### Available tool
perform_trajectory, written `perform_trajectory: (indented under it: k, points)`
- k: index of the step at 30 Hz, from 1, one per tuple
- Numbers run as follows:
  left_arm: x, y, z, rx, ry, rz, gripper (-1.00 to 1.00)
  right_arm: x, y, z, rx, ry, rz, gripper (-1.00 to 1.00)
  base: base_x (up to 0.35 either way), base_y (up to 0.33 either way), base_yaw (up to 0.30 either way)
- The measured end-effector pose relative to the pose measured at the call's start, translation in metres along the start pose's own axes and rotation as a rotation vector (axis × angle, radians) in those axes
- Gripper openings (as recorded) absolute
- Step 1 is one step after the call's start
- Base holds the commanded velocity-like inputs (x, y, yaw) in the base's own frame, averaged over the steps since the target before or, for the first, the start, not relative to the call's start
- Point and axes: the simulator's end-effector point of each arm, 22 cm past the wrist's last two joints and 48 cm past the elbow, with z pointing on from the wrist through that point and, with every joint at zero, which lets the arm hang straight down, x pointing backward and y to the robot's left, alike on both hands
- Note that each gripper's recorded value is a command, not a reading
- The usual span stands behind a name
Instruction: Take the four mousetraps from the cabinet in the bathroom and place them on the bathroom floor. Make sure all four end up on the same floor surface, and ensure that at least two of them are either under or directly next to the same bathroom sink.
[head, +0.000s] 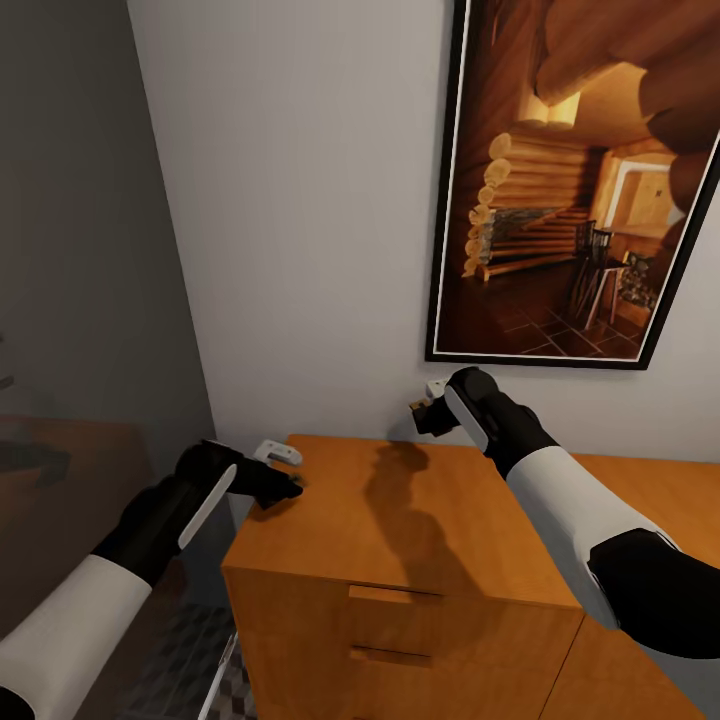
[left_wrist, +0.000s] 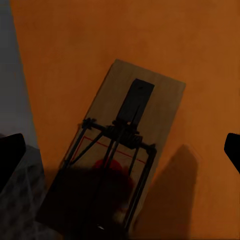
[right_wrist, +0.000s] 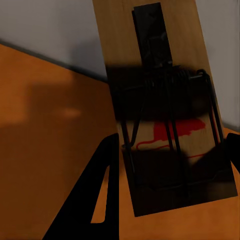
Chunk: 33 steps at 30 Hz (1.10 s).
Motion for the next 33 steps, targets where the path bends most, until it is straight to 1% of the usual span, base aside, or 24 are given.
perform_trajectory:
  k: [2, 9, 12, 27, 33]
  points:
    - [0.001, 0.003, -0.001, -0.004, 0.001, 0.000, 1.00, 0.000, 0.000, 0.000, 0.001, 0.000, -0.001, -1.00, 0.000, 0.000, 0.000]
    - [0.007, 0.023, -0.005, -0.033, 0.008, -0.005, 1.00, 0.000, 0.000, 0.000, 0.002, 0.000, -0.002, -1.00, 0.000, 0.000, 0.000]
    - [0.009, 0.026, -0.006, -0.035, 0.010, -0.007, 1.00, 0.000, 0.000, 0.000, 0.002, 0.000, -0.002, -1.00, 0.000, 0.000, 0.000]
    - [0.011, 0.024, -0.003, -0.030, 0.017, -0.009, 1.00, 0.000, 0.000, 0.000, 0.001, 0.000, -0.001, -1.00, 0.000, 0.000, 0.000]
    - [0.009, 0.018, -0.002, -0.022, 0.014, -0.007, 1.00, 0.000, 0.000, 0.000, 0.002, 0.000, -0.002, -1.00, 0.000, 0.000, 0.000]
